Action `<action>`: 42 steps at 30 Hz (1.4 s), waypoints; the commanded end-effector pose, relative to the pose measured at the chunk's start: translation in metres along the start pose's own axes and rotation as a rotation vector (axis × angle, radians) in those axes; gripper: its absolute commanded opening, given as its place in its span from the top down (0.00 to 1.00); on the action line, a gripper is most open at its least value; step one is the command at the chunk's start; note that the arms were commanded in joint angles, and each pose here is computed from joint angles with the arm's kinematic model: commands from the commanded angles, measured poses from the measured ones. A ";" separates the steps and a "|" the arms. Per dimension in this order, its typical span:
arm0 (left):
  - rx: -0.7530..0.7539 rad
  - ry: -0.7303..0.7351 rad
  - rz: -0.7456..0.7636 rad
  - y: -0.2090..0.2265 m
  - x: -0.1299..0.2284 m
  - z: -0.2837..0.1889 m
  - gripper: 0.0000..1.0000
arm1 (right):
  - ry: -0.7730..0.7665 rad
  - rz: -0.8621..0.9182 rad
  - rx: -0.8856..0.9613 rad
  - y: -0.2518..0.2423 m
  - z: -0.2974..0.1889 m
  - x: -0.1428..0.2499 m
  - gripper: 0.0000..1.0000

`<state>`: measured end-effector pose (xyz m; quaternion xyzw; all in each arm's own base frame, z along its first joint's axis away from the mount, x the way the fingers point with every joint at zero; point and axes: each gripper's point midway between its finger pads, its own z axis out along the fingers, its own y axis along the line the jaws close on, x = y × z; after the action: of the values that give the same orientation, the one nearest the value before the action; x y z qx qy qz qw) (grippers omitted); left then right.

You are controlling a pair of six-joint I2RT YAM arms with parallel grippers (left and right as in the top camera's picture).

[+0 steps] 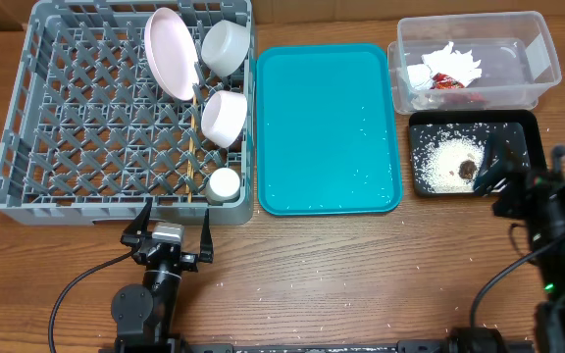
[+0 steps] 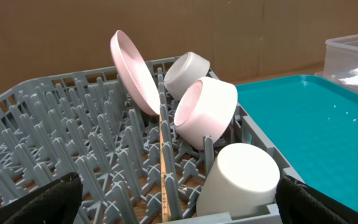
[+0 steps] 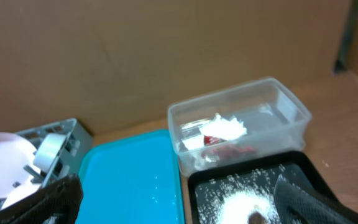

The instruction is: Sort waste into correct bins and load items into the dishwasher

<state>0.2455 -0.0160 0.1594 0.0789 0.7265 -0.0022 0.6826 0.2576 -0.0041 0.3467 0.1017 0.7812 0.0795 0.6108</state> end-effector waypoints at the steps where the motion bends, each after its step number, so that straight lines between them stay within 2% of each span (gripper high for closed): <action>1: -0.016 -0.004 0.020 0.003 0.000 0.000 0.00 | -0.027 -0.034 -0.076 0.004 0.005 0.033 0.00; 11: -0.016 -0.004 0.020 0.003 0.000 0.000 0.00 | -0.204 -0.058 -0.197 0.003 0.009 0.102 0.00; 19: -0.016 -0.004 0.020 0.003 0.000 0.000 0.00 | -0.282 -0.064 -0.227 -0.002 0.015 0.132 0.00; 32: -0.016 -0.004 0.020 0.003 0.000 0.000 0.00 | -0.273 -0.058 -0.202 -0.011 0.024 0.155 0.00; 40: -0.016 -0.004 0.020 0.003 0.000 0.000 0.00 | -0.287 -0.056 -0.187 -0.013 0.024 0.152 0.00; 42: -0.016 -0.004 0.020 0.003 0.000 0.000 0.00 | -0.354 -0.057 -0.202 -0.009 0.018 0.137 0.00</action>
<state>0.2456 -0.0155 0.1594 0.0780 0.7266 -0.0009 0.6826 0.2447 0.0217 0.1982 0.0343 0.6771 0.1228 0.7247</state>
